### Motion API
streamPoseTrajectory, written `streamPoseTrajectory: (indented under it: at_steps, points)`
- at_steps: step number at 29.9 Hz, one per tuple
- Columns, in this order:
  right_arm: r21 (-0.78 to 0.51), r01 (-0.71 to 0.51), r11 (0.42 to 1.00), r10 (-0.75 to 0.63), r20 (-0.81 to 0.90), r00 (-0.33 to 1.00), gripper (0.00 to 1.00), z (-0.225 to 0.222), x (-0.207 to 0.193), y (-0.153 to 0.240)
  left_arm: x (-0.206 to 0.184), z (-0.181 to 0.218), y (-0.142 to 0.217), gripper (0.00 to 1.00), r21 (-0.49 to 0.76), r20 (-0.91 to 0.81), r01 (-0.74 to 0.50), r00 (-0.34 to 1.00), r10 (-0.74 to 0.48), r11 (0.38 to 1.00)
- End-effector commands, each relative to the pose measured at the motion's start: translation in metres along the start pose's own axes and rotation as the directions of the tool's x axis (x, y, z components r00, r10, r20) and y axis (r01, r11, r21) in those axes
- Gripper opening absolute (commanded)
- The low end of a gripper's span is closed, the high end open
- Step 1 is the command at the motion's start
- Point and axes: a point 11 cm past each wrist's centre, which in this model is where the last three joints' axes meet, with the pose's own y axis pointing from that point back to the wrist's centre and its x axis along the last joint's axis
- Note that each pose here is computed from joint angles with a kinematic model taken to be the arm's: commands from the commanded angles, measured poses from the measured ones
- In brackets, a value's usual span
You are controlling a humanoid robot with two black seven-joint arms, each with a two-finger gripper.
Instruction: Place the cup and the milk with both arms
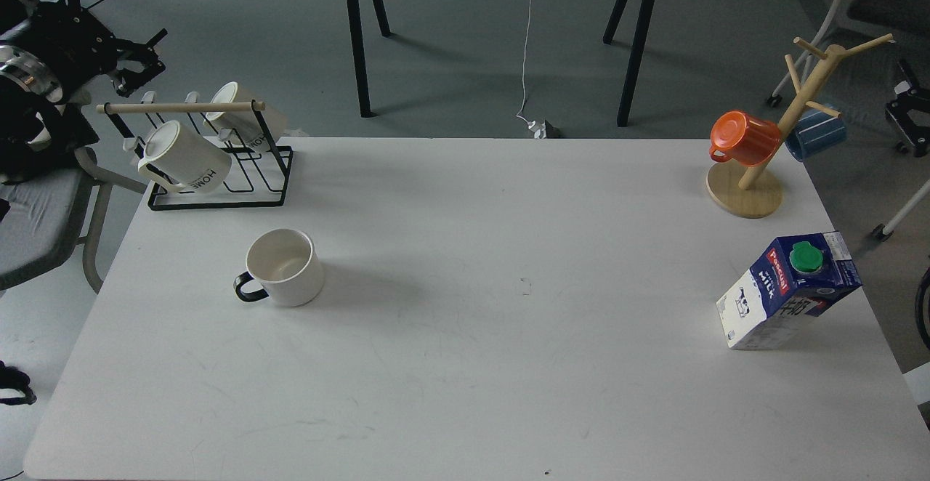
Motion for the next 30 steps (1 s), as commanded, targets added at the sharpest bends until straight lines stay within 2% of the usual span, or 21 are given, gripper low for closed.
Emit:
streamPoseTrajectory:
  at_steps: [1, 7, 17, 21, 23, 27, 30]
  points:
    - [0.001, 0.005, 1.0, -0.005, 0.002, 1.0, 0.98, 0.0, -0.002, -0.001, -0.002, 0.008, 0.003, 1.0, -0.007, 0.017, 0.008, 1.0, -0.008, 1.0]
    - [0.011, 0.022, 1.0, -0.022, 0.001, 1.0, 0.98, -0.004, -0.008, -0.006, -0.01, 0.018, 0.006, 1.0, -0.007, 0.044, 0.034, 0.998, -0.034, 0.999]
    - [0.012, 0.027, 1.0, -0.027, 0.0, 1.0, 0.98, -0.004, -0.009, -0.007, -0.021, 0.006, 0.0, 1.0, 0.023, 0.05, 0.068, 0.996, -0.069, 0.997]
    - [0.022, 0.072, 0.997, -0.072, -0.007, 0.997, 0.98, -0.01, -0.027, -0.021, -0.023, 0.012, 0.001, 1.0, 0.02, 0.078, 0.068, 0.995, -0.069, 0.998]
    - [0.028, 0.08, 0.996, -0.08, -0.014, 0.997, 0.98, -0.014, -0.03, -0.023, -0.015, 0.019, 0.007, 1.0, 0.036, 0.162, 0.031, 0.986, -0.036, 0.999]
    - [0.036, 0.098, 0.995, -0.097, -0.022, 0.995, 0.98, -0.019, -0.038, -0.027, 0.016, 0.068, 0.044, 1.0, 0.036, 0.449, -0.132, 0.888, 0.102, 0.991]
    - [0.031, 0.112, 0.993, -0.111, -0.028, 0.993, 0.98, -0.019, -0.043, -0.031, 0.013, 0.102, 0.056, 1.0, -0.041, 0.596, -0.149, 0.79, 0.144, 0.988]
